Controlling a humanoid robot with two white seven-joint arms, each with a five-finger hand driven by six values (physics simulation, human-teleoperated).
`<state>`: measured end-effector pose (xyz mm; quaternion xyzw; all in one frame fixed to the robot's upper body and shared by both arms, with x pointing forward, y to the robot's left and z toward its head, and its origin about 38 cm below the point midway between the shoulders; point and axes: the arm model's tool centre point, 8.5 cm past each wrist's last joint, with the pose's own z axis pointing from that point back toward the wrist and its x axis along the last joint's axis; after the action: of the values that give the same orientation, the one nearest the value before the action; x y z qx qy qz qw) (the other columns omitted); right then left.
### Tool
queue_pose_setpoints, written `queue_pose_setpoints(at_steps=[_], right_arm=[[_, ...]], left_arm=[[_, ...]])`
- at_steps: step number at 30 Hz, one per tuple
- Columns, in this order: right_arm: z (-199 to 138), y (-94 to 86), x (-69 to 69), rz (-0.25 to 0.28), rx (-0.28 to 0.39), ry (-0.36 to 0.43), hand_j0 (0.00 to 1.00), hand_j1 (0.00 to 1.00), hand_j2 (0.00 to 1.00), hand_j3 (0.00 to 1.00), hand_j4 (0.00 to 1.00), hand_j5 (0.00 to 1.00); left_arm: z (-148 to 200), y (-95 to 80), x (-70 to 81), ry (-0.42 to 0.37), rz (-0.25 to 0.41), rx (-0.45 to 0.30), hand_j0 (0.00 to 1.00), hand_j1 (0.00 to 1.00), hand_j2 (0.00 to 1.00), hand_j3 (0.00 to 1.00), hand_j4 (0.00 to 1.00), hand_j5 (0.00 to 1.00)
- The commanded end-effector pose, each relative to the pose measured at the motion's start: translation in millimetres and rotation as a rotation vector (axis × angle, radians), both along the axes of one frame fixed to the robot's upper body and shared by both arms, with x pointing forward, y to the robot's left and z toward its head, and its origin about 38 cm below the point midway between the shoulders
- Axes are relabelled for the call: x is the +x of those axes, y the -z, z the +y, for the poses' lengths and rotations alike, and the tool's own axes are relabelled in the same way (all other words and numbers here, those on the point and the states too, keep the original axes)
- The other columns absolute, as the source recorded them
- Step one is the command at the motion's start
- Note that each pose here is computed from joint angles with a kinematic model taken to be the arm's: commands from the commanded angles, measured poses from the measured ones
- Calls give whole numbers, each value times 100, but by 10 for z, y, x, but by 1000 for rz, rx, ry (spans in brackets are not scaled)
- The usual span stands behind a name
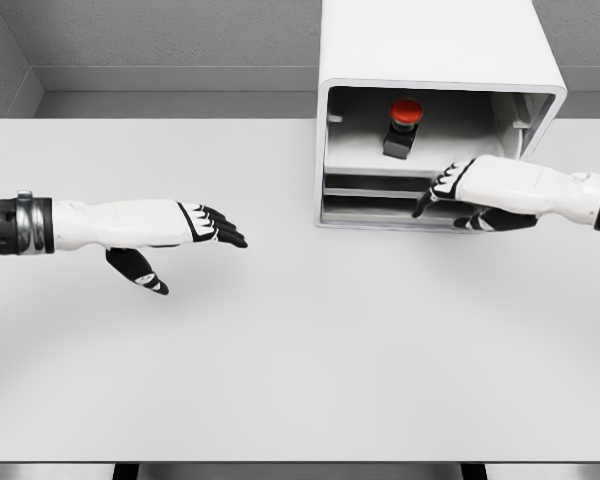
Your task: Slide open multi-storey tabletop storage cabinets and put open load switch and slide close multi-storey tabletop storage cabinets
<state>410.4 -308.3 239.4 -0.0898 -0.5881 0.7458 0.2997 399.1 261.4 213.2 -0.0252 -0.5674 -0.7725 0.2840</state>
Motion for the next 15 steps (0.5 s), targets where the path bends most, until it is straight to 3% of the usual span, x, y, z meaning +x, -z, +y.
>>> queue_pose_setpoints(at_steps=[1,10,15], right_arm=[[6,43,14,13,8,5,67,67,67,67,67,67],[2,-2,92,5,18,17,68,68,68,68,68,68],[68,-29,16,-7,1,-15,72,72,72,72,72,72]], left_arm=[[5,-1,-1,-4,5,-5,100,100,100,100,100,100],[5,-1,-1,-4,5,-5,100,100,100,100,100,100],[5,5,-4,-4,6,-5,100,100,100,100,100,100]])
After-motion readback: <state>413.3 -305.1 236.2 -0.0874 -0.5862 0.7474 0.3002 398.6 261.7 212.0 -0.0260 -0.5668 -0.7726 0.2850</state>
